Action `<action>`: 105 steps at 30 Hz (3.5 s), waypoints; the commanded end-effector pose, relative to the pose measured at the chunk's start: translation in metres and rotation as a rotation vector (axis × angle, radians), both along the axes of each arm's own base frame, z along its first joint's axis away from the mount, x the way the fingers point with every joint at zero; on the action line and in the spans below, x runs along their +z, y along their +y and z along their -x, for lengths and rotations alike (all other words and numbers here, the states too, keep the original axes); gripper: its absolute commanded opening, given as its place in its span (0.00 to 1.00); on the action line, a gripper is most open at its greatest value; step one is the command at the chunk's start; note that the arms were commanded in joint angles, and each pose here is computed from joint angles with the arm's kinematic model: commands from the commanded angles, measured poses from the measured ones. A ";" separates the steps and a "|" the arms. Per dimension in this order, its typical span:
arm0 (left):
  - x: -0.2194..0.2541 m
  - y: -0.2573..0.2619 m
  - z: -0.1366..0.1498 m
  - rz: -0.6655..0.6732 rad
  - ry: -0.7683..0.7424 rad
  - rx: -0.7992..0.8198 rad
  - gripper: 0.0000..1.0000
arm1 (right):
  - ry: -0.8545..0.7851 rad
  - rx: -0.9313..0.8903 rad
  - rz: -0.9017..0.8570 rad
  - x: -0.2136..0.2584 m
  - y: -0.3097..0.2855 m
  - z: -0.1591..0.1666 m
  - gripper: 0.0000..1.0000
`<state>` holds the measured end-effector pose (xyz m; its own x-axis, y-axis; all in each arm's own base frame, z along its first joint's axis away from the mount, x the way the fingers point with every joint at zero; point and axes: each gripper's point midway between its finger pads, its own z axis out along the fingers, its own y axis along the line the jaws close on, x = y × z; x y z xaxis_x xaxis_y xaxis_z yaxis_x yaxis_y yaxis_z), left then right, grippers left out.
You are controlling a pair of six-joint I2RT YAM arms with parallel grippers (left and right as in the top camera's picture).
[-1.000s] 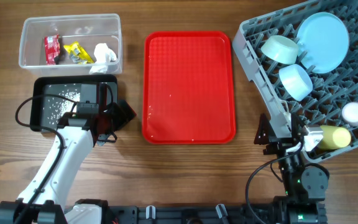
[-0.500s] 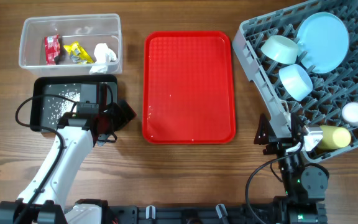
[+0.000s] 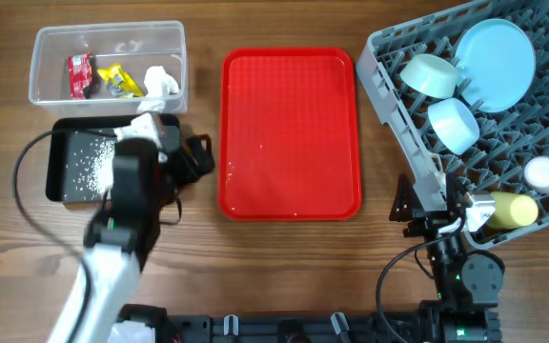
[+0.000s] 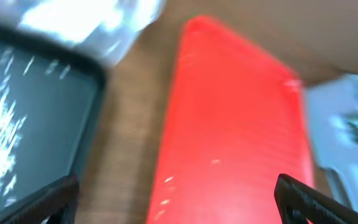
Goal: Sort waste into correct bins and load items into the dishwasher rack
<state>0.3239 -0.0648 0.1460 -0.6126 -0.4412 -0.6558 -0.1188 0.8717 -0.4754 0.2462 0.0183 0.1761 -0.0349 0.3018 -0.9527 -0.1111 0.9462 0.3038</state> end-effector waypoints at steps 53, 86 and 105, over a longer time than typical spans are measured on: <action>0.014 0.039 0.080 -0.179 -0.604 0.013 1.00 | -0.015 0.018 0.018 0.002 0.003 0.001 1.00; 0.013 0.039 0.080 -0.179 -0.601 0.013 1.00 | -0.015 0.018 0.018 0.002 0.003 0.001 0.99; 0.013 0.039 0.080 -0.179 -0.601 0.013 1.00 | -0.015 0.018 0.018 0.002 0.003 0.001 1.00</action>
